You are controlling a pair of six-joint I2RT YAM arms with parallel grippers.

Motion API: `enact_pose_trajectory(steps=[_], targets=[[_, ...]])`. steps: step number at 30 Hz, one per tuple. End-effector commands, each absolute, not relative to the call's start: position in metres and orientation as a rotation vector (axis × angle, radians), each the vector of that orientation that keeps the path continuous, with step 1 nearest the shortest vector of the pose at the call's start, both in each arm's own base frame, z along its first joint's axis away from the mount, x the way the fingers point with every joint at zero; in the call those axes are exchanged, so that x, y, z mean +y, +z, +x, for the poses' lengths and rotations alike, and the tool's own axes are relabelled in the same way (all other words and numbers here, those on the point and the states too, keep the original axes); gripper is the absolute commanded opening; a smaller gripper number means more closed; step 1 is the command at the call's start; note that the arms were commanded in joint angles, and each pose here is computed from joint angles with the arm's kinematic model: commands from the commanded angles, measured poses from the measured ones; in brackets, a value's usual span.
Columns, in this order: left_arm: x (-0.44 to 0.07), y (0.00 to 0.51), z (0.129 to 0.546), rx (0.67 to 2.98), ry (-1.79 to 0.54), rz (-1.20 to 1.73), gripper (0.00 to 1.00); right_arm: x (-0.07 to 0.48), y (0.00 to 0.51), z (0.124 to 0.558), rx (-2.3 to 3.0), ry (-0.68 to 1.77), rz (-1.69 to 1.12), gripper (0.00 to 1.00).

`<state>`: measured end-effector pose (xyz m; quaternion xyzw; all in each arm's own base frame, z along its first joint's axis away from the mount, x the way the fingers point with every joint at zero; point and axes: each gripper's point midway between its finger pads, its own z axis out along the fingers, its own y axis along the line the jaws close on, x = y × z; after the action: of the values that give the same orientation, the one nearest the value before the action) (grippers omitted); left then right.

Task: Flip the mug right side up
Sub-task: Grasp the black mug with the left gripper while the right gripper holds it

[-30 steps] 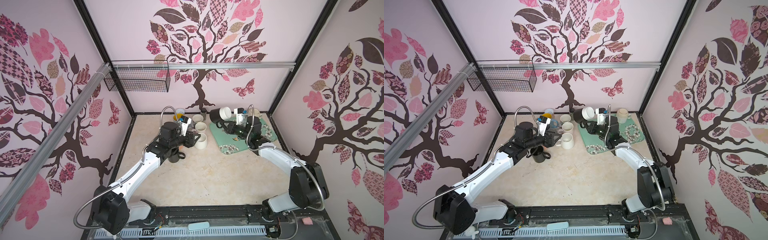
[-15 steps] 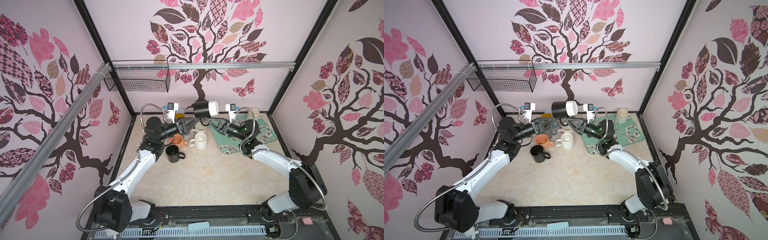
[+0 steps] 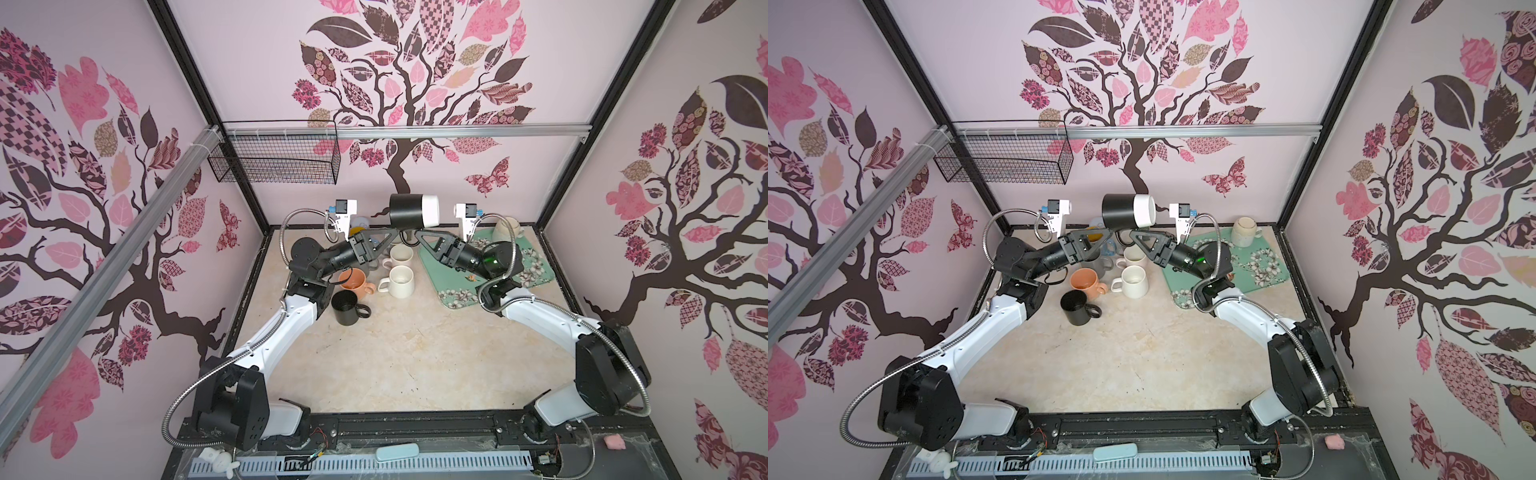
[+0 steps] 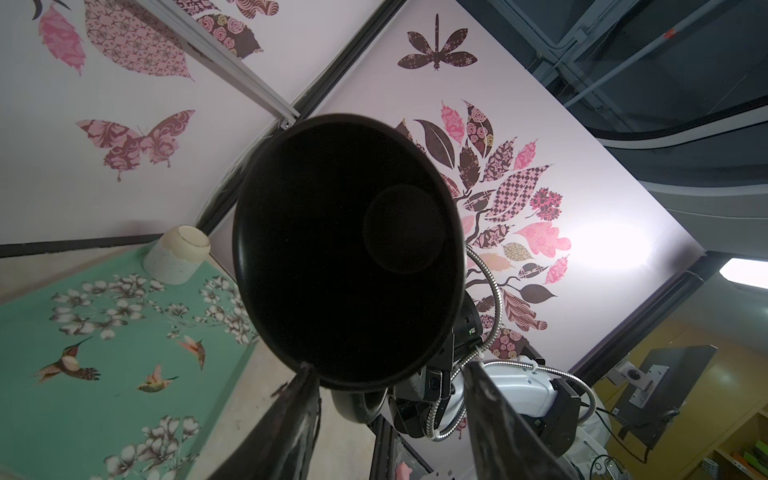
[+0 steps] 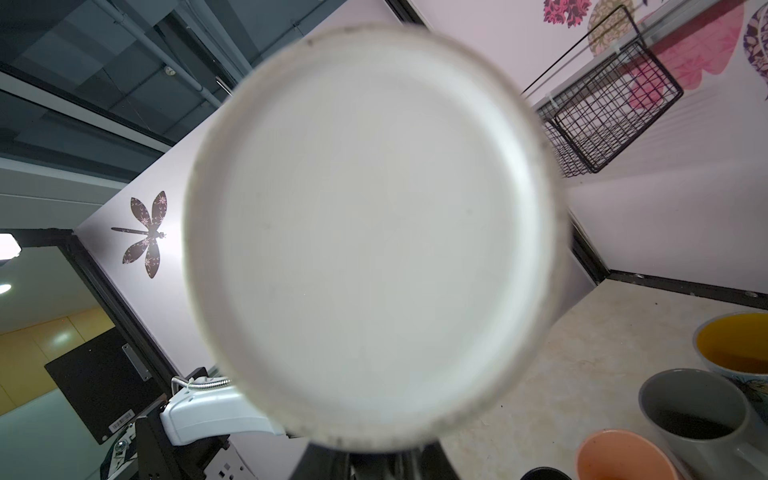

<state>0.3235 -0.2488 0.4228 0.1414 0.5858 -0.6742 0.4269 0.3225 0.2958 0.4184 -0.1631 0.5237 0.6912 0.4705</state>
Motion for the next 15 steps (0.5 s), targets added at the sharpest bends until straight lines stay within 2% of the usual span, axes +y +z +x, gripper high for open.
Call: enact_pose_trajectory(steps=[1, 9, 15], targets=[[-0.259, 0.4271, 0.3129, 1.426, -1.717, 0.411, 0.54, 0.2907, 0.4585, 0.3049, 1.084, 1.706, -0.433, 0.0], [-0.2637, 0.4326, 0.3145, 1.386, -1.768, 0.413, 0.46, 0.2961, 0.4591, 0.3032, 1.08, 1.742, -0.44, 0.0], [-0.2643, 0.4353, 0.3153, 1.372, -1.787, 0.413, 0.3, 0.2988, 0.457, 0.3025, 1.081, 1.763, -0.44, 0.0]])
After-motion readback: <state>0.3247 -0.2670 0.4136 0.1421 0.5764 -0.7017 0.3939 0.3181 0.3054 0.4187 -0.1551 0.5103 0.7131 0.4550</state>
